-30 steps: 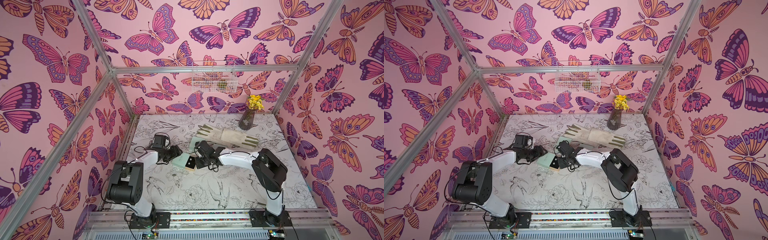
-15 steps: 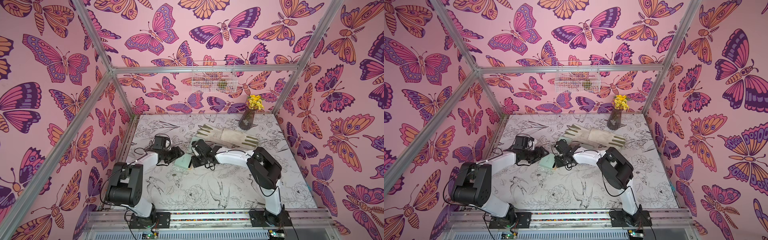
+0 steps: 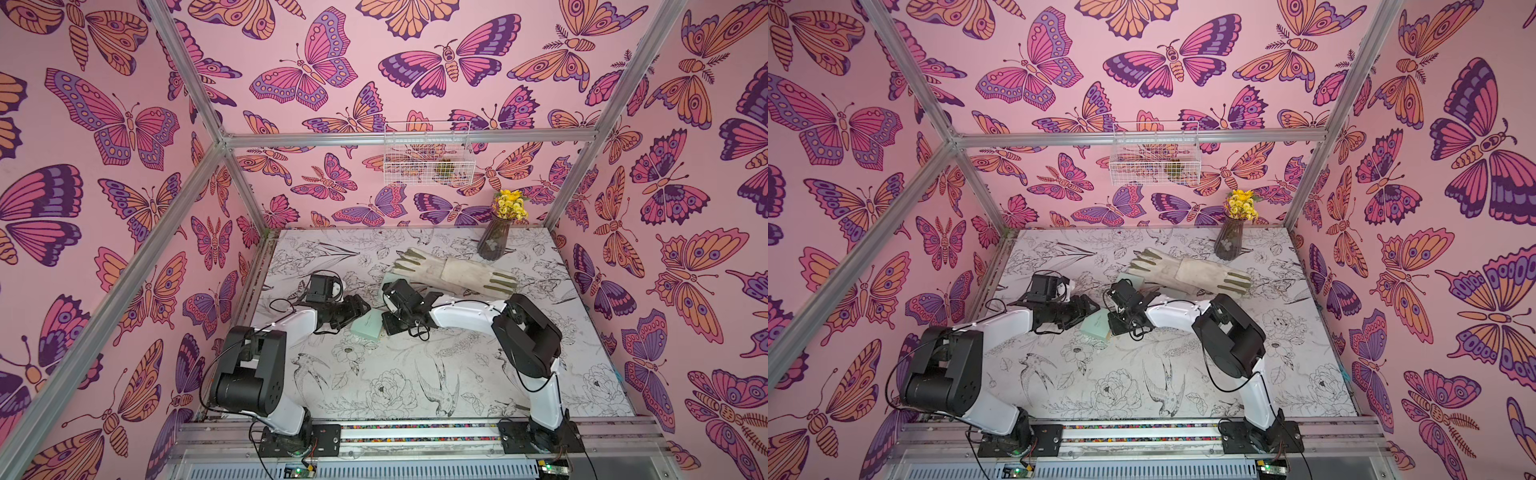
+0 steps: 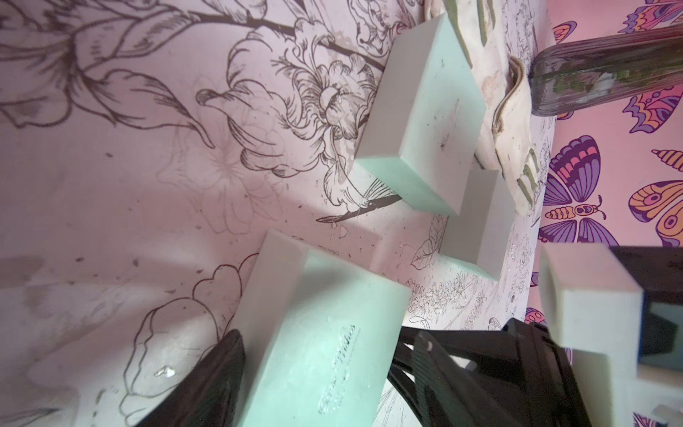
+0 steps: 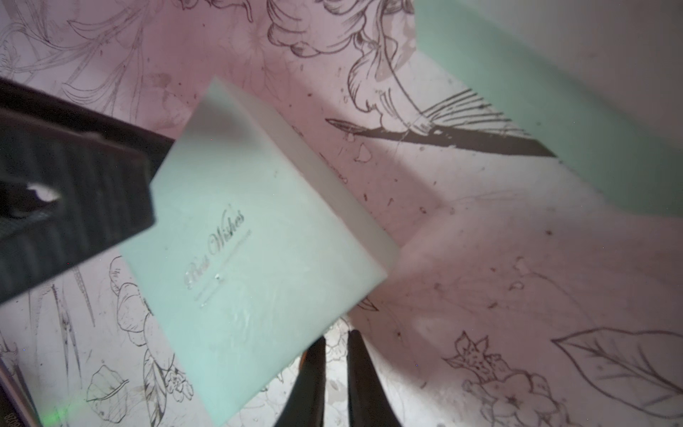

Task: Place the earrings into the drawer-style jewelry box
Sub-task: Close the drawer of the jewelry box, then reset both arms

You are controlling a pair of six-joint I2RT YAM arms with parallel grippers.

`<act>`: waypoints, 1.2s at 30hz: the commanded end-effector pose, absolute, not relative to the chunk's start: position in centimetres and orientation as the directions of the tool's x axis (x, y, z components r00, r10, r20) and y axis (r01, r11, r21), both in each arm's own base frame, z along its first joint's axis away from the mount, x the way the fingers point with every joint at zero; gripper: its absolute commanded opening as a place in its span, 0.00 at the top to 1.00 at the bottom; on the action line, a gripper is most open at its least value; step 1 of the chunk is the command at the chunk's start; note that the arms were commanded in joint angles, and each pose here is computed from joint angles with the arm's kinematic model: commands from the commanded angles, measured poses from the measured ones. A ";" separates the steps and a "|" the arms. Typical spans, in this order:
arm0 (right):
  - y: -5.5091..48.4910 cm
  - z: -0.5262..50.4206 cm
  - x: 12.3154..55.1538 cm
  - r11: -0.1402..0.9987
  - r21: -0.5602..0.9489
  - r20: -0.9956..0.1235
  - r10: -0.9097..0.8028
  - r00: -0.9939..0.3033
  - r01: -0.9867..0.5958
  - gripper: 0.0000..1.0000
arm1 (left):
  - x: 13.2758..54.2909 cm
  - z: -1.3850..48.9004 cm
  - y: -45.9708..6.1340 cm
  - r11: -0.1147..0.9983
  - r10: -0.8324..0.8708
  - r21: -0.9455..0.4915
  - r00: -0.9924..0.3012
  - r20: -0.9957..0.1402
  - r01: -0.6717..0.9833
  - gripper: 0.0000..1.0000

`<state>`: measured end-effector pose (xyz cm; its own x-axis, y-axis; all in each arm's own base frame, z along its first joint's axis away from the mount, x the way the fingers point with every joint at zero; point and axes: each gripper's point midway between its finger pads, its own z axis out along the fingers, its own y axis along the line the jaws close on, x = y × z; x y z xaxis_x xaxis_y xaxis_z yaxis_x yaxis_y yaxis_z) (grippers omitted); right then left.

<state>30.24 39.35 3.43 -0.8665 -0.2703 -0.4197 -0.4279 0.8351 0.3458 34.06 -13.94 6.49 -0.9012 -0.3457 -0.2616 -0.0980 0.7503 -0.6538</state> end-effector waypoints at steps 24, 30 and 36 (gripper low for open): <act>1.0 17.1 35.9 0.960 0.017 -0.876 0.150 -0.459 0.281 0.18 | 33.9 15.8 4.0 0.917 -0.041 0.082 -0.299 -0.953 -0.390 0.00; -3.5 17.1 35.5 0.912 -0.010 -0.915 0.157 -0.372 0.410 0.01 | 34.4 13.8 2.3 0.954 0.030 0.113 -0.285 -0.958 -0.279 0.00; -4.7 15.4 36.1 0.906 -0.078 -0.911 0.105 -0.398 0.417 0.01 | 35.8 11.7 1.5 0.961 0.080 0.162 -0.337 -0.938 -0.222 0.00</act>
